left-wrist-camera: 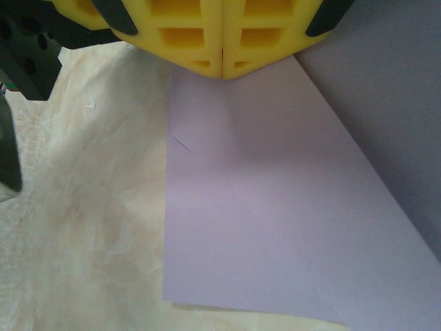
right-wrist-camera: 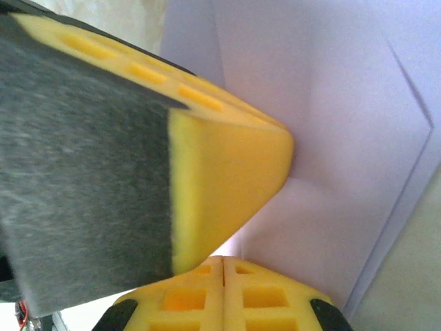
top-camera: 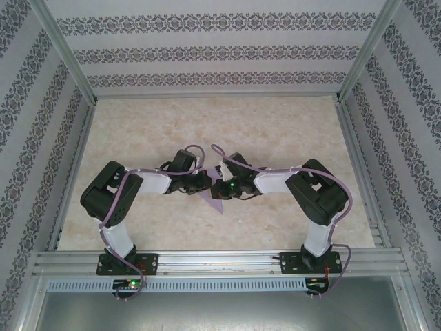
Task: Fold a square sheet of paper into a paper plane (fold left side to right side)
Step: Fourth fold the wing at the center of the table, then turn over the paper at the center of the table.
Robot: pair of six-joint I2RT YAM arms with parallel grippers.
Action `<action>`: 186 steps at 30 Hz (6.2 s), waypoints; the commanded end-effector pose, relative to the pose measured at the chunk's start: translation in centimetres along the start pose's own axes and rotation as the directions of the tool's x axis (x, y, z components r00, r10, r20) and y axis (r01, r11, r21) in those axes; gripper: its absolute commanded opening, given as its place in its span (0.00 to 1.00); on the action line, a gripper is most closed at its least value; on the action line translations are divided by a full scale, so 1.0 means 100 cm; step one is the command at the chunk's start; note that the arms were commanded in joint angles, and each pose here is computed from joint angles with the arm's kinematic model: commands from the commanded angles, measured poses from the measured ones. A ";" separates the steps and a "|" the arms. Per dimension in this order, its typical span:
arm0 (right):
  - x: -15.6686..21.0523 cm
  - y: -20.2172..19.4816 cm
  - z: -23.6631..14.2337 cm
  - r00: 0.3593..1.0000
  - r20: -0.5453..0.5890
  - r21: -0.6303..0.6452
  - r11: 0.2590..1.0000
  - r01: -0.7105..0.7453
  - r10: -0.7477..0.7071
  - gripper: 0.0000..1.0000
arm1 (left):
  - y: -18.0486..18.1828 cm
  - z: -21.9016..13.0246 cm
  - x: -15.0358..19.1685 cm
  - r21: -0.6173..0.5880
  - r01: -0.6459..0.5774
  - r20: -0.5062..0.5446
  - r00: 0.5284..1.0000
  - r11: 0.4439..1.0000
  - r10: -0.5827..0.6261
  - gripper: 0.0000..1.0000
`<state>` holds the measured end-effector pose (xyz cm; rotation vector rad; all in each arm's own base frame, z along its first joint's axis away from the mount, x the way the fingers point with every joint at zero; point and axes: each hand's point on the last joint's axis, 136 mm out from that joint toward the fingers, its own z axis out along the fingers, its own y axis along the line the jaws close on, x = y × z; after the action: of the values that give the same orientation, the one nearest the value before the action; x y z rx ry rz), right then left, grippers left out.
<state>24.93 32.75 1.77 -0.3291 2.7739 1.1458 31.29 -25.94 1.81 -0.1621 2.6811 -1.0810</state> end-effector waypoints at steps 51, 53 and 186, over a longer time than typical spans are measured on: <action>-0.032 -0.001 -0.026 0.986 0.083 -0.131 0.980 0.151 -0.141 0.40 | -0.012 -0.146 -0.019 -0.112 -0.111 0.371 0.917 0.988 0.145 0.50; -0.031 -0.001 -0.024 0.988 0.077 -0.145 0.979 0.146 -0.136 0.37 | -0.010 -0.146 -0.019 -0.111 -0.105 0.370 0.918 0.988 0.139 0.51; -0.031 0.081 -0.200 0.798 0.489 0.106 0.932 0.346 -0.352 0.00 | -0.115 -0.213 -0.019 0.105 -0.420 0.590 0.756 0.901 0.284 0.44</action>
<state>24.44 26.86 23.64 -0.4299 2.0753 1.2834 27.08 -22.39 27.24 0.1232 1.8521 -1.2269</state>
